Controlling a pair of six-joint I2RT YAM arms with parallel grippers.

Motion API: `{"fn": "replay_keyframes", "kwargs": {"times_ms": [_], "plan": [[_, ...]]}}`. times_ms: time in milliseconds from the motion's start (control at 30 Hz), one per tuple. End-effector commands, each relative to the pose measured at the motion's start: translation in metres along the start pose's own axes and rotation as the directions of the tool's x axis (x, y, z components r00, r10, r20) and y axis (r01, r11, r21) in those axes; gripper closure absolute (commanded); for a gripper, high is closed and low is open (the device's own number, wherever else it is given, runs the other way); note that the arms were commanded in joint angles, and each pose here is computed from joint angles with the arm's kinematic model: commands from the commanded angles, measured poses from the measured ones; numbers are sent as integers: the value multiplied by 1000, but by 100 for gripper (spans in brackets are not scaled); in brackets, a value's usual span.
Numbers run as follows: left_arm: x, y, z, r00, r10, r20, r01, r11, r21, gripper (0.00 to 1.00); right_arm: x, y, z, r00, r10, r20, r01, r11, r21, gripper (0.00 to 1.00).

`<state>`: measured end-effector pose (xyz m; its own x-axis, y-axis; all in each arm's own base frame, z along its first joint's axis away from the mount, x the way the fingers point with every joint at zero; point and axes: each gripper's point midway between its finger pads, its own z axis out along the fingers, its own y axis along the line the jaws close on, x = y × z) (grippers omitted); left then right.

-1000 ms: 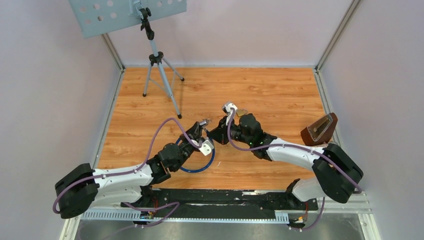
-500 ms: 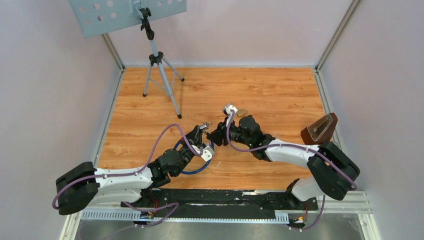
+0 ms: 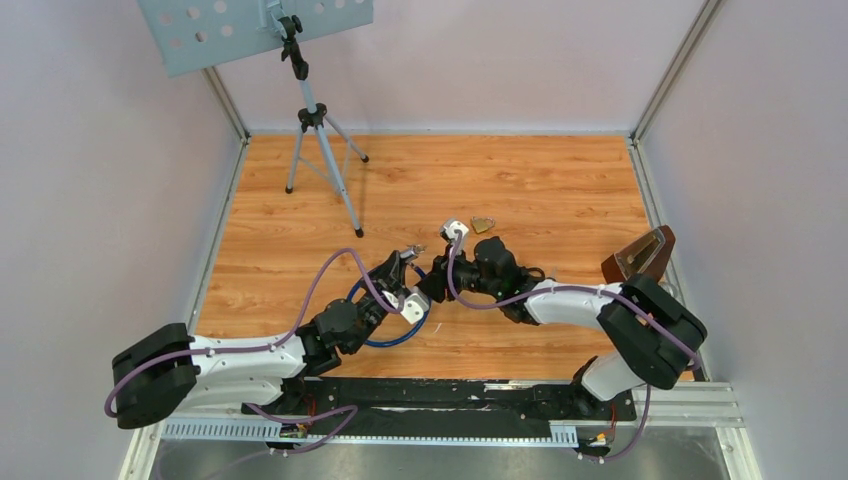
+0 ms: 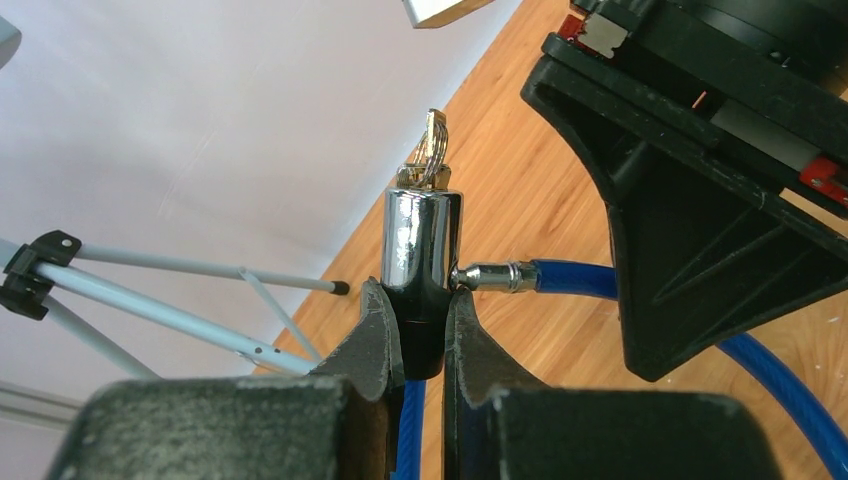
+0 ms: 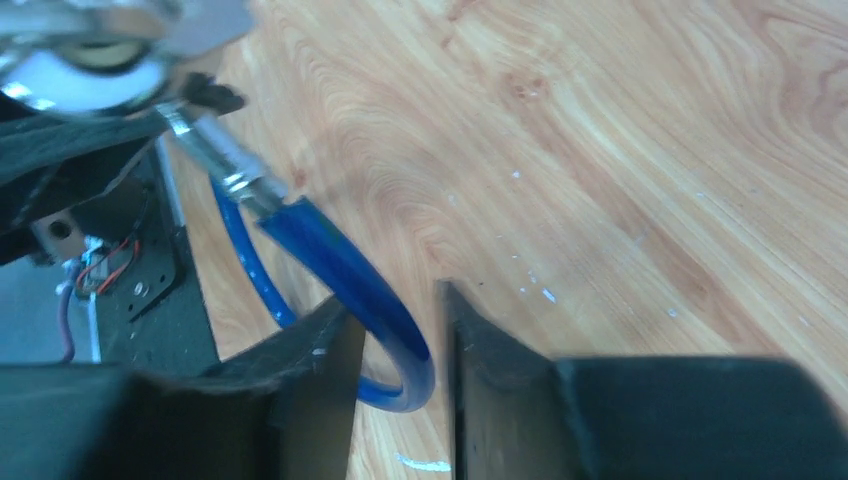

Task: Lock with the key
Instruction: Lock the lock.

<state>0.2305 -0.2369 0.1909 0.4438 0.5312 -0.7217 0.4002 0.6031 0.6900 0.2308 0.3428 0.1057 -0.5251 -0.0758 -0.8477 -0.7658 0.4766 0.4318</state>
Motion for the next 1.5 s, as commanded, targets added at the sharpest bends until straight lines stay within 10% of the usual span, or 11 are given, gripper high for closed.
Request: {"fn": "replay_keyframes", "kwargs": {"times_ms": [0,100,433,1133,1467], "plan": [[-24,13,1,991,-96,90,101,994,-50,100,-20,23,1,997,-55,55,61,992,-111,76],[-26,16,1,989,-116,92,121,991,-54,100,-32,39,-3,1000,18,21,-15,988,-153,100],[-37,0,12,984,-133,116,126,990,60,100,-74,93,-44,976,215,-31,-216,950,-226,100],[-71,-30,8,966,-167,196,102,947,306,100,-139,63,-50,961,59,272,-51,998,-35,100],[-83,-21,-4,975,-147,164,73,920,384,59,-137,52,-68,902,-198,383,195,980,48,100]]}}
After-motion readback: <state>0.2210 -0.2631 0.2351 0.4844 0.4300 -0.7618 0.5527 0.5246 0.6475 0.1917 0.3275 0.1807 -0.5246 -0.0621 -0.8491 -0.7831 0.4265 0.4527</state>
